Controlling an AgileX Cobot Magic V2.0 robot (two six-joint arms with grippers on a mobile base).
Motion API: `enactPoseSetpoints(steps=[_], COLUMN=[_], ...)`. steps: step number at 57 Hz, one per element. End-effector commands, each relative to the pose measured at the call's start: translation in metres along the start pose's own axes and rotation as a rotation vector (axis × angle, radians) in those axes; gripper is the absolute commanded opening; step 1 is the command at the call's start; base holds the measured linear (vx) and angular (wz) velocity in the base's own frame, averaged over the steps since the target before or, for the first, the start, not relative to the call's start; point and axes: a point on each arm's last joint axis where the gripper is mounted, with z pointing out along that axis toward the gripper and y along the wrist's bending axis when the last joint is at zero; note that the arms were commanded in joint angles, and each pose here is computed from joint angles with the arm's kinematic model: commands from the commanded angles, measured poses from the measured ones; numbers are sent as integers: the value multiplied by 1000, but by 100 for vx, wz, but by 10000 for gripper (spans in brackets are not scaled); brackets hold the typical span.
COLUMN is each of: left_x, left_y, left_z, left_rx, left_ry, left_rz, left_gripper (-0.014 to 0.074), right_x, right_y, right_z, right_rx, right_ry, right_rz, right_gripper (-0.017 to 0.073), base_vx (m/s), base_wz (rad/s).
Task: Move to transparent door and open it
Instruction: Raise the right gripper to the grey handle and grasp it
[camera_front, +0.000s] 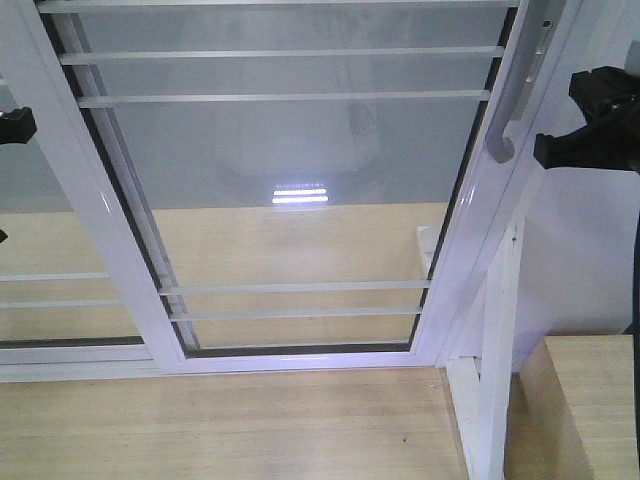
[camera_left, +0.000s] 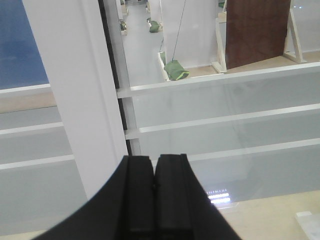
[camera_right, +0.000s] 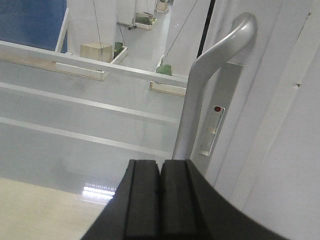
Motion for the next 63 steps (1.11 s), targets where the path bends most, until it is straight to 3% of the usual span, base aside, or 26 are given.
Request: enactPoseSetpoints(steps=[1,16,23,35,52,63], left_x=[-22,-17,-15,-13,-11,-9], left_y=[2,2,2,1,0,0], left_z=[-4,3,6,7,7,7], left_rx=[-24,-23,-22,-19,-12,-7], left_ry=[-136,-111,-103,-88,-61,-46], left_rz=[-8,-7,-6,-6,-6,-6], left_gripper=[179,527,633,642,582,575], right_x=[-23,-24,-19,1,31,35], right_y=[-4,-4,-3,-8,-8,-12], right_z=[-4,0,14,50,110,144], right_rx=[19,19,25,99,123,134], right_ry=[-139,-163,-198,-281,-261,-259], right_rz=[-6,-6,16,142,146,145], right_gripper=[178,587,692,678,593,584], base_vx=[0,0,0,0,0,0], base_wz=[0,0,0,0,0,0])
